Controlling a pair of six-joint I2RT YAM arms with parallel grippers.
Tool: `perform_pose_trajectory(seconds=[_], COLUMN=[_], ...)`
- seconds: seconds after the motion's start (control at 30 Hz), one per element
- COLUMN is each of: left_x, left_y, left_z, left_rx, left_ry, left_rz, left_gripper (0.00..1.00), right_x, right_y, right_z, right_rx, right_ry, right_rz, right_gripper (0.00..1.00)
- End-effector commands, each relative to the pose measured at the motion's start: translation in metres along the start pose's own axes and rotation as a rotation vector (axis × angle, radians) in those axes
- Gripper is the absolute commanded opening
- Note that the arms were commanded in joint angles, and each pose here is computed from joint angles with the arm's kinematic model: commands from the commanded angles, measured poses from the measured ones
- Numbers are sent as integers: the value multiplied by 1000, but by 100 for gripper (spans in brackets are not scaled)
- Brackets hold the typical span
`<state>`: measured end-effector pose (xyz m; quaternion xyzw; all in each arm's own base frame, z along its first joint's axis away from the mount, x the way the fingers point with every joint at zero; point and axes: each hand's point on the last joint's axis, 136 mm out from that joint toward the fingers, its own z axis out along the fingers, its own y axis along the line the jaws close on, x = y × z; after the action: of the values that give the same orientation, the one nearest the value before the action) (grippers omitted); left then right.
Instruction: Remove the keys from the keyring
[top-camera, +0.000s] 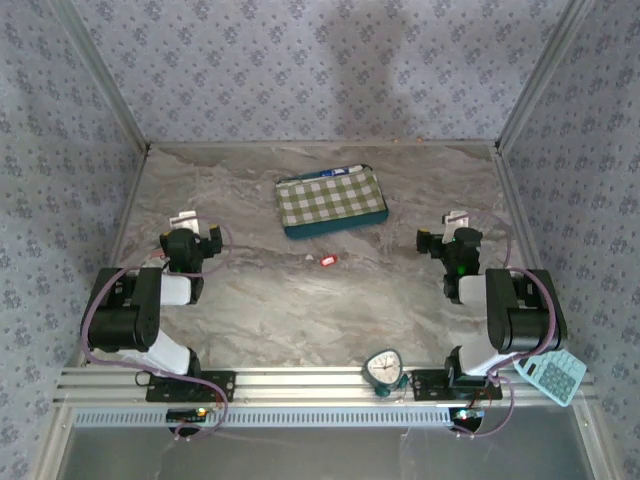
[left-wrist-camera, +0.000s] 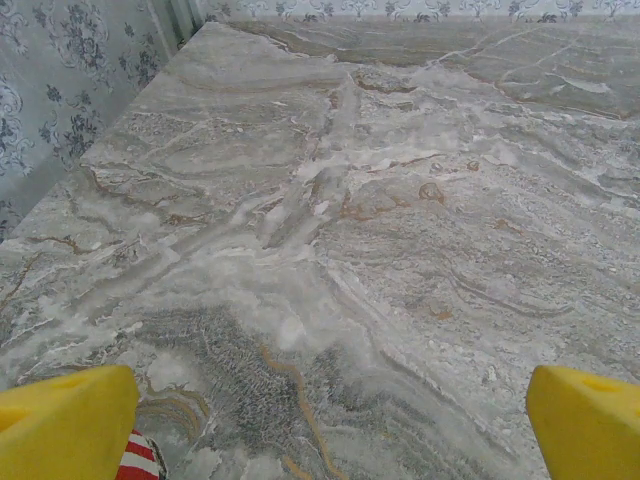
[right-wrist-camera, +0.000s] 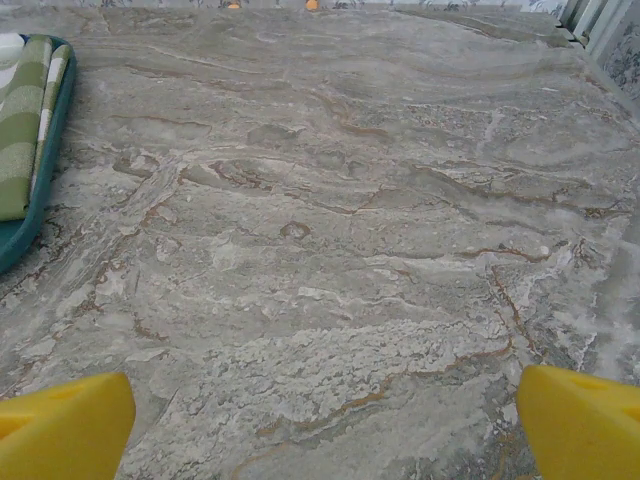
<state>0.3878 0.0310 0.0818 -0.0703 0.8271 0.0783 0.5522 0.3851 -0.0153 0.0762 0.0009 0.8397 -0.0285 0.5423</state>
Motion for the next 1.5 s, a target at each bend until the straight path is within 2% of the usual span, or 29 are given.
perform_pose_trajectory(seconds=[0.0,1.07,1.2,1.3,1.37,1.47], left_x=[-11,-12,-26,-41,-52,-74], left_y=[-2,-1,0,2,3,6], left_z=[1,1,-2,-6,-11,-24], left_rx=[11,17,8,-3,-5,-2], left_ry=[-23,-23,2,38,26,-3], left_rz=[-17,-22,-18,-13,-21,-123], left_gripper=[99,99,99,99,99,99], right_x=[-11,-13,-34,-52,-67,-90], right_y=[-1,-2,-1,-1,-2,2], right_z=[3,2,-3,-15,-25,-41], right_rx=[-2,3,2,14,15,-37], right_ry=[-23,-19,21,4,-36,-76], right_rz=[15,19,8,2,53,159], right_gripper=[100,100,100,100,100,100])
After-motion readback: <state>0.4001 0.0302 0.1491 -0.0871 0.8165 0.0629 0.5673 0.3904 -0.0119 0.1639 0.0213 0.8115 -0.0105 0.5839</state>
